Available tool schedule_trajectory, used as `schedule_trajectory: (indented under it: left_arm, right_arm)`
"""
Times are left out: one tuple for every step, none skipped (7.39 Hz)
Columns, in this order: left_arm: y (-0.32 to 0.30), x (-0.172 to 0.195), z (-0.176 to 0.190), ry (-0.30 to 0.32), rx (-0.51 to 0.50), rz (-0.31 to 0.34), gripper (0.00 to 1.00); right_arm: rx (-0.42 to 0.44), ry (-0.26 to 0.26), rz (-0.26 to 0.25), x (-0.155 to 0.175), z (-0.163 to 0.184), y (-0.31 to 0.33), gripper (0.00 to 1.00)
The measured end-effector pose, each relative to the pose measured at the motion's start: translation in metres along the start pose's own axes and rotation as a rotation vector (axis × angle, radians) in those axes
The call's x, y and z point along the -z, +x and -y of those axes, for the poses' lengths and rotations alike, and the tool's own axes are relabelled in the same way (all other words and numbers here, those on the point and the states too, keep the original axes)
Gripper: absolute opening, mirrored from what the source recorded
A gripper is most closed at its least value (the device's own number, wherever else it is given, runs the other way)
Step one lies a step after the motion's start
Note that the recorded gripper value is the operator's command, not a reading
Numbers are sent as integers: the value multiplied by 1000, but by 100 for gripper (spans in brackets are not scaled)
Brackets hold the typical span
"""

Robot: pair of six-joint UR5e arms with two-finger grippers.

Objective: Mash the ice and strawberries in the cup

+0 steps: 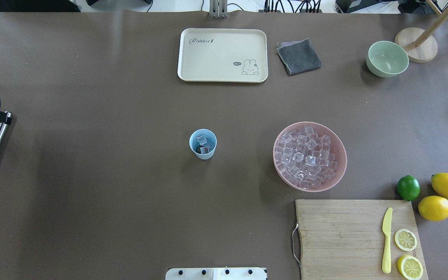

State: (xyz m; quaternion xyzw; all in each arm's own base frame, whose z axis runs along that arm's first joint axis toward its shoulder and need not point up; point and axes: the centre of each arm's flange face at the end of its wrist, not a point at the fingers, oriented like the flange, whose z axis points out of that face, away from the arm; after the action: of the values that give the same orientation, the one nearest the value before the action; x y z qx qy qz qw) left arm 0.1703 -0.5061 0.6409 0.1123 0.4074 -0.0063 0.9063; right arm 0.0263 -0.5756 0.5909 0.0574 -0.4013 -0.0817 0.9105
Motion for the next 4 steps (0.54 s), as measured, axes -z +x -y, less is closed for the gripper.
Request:
schedule_trajectory:
  left_arm:
    - [0,-6,4,-4,-1,1,97]
    - [0,-11,6,-8,-1,3,86]
    - [0,-13,6,-11,1,4,86]
    - [-2,-14,5,-13,7,6,86]
  right_arm:
    - [5,-1,-1,0,-8,9,100]
    - [17,1,-2,1,-15,18,100]
    - [19,4,-3,3,-22,24,100]
    - [18,9,-4,6,-25,27,100]
